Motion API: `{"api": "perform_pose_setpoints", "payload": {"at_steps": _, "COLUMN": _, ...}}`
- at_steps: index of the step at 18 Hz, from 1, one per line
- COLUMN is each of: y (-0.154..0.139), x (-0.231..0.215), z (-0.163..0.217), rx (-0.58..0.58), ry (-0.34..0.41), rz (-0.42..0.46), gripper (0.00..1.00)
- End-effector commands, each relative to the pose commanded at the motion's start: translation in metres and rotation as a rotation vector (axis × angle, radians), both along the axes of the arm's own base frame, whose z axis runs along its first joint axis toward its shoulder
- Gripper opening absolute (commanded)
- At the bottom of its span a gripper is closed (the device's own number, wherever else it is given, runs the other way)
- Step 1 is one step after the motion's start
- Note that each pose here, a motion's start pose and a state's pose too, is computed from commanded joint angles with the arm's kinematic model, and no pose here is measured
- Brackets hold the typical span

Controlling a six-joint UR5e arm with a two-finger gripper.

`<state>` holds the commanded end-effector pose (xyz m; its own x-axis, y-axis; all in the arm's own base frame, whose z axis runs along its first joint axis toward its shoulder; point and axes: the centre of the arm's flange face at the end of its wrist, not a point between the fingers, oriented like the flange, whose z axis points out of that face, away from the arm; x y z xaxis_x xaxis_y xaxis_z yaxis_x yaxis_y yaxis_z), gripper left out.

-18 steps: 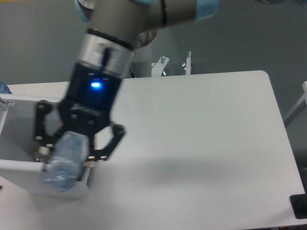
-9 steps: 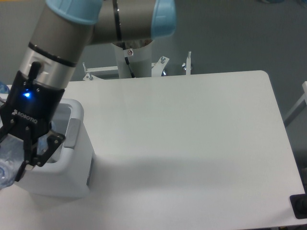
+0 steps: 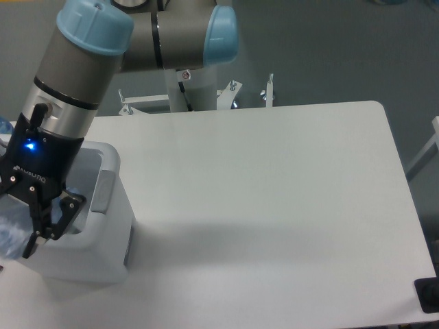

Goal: Place the trash in the trash can

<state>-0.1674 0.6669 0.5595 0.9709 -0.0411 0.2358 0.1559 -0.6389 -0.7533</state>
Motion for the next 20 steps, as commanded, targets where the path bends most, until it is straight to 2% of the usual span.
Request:
{"api": "perform_pose_setpoints", "payload": {"at_steps": 4, "y": -0.008, "x": -0.008, "z": 0.011, "rx": 0.014, "ry": 0.007, "rz": 0.018, "gripper": 1.00}}
{"api": "perform_pose_setpoints", "payload": {"at_steps": 10, "y": -0.053, "x": -0.115, "z": 0.013, "rx": 0.014, "ry": 0.010, "rz": 0.190, "gripper": 1.00}}
{"api": "perform_pose_setpoints", "payload": {"at_steps": 15, "y": -0.110, "x": -0.200, "z": -0.029, "rx": -0.053, "ry": -0.024, "rz": 0.331, "gripper": 1.00}}
{"api": "perform_pose_setpoints", "payload": {"at_steps": 20, "y": -0.159, "x": -0.257, "z": -0.083, "rx": -0.165, "ry": 0.050, "rz": 0.390, "gripper": 1.00}}
